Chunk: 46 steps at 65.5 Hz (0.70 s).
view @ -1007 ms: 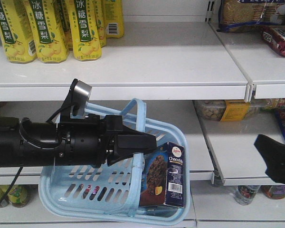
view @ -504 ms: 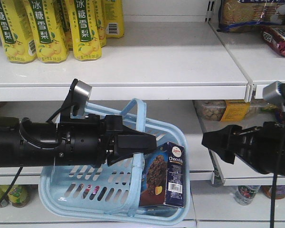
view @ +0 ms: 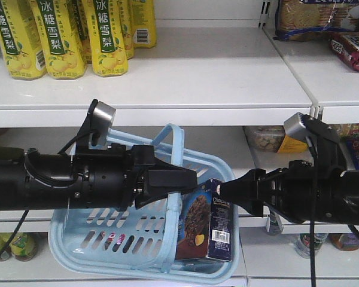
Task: Left arm holds basket, right arm returns cookies
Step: 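Reach the right gripper into the basket toward the cookie box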
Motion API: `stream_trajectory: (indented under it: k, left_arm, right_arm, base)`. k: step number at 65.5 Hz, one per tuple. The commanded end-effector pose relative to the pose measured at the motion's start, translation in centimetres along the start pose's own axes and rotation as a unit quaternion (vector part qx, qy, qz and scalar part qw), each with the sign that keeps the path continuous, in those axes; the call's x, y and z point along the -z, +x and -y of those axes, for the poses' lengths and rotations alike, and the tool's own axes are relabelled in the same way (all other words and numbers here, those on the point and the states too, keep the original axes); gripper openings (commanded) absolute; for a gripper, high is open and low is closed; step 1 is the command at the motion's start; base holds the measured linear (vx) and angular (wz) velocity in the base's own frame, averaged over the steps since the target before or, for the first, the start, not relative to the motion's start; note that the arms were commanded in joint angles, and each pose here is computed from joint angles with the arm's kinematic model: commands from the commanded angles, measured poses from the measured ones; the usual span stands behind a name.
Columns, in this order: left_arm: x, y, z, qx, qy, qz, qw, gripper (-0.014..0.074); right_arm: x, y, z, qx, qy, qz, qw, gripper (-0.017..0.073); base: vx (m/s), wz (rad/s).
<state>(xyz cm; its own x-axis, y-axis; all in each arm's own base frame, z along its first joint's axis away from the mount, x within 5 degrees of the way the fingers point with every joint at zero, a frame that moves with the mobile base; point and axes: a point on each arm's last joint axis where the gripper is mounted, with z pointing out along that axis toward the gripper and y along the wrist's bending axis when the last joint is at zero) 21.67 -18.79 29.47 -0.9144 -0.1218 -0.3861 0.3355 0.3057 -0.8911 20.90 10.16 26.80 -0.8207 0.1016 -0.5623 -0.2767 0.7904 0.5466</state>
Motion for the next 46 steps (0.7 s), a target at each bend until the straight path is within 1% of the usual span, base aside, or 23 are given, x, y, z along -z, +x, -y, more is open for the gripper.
stream_trajectory:
  k: [1,5,14,21,30,46]
  left_arm:
    - [0.8,-0.8,2.9,0.001,0.069,0.026,0.997,-0.0006]
    - [0.8,-0.8,2.9,0.001,0.069,0.026,0.997,-0.0006]
    - [0.8,-0.8,2.9,0.001,0.069,0.026,0.997,-0.0006]
    - [0.8,-0.8,2.9,0.001,0.069,0.026,0.997,-0.0006]
    - [0.8,-0.8,2.9,0.001,0.069,0.026,0.997,-0.0006]
    - [0.8,-0.8,2.9,0.001,0.069,0.026,0.997,-0.0006]
  right_arm:
    - [0.2,-1.1,-0.8,0.007,-0.023,0.016,1.0,0.0564]
    - [-0.2,-1.0,-0.8,0.001,-0.031,0.008,0.999,0.0566]
    - [-1.0,-0.9,-0.7,0.001,-0.046,-0.009,0.999,0.0566]
    - [-1.5,-0.8,-0.6,-0.008,-0.056,-0.018,0.998,0.0566]
    - [-2.2,-0.8,-0.3,-0.006,-0.053,-0.027,0.998,0.0566]
    - [-3.3,-0.6,0.4,-0.018,-0.047,-0.044,0.998,0.0566]
  base:
    - [0.0,0.0]
    - [0.0,0.0]
    - [0.0,0.0]
    - [0.0,0.0]
    - [0.0,0.0]
    - [0.0,0.0]
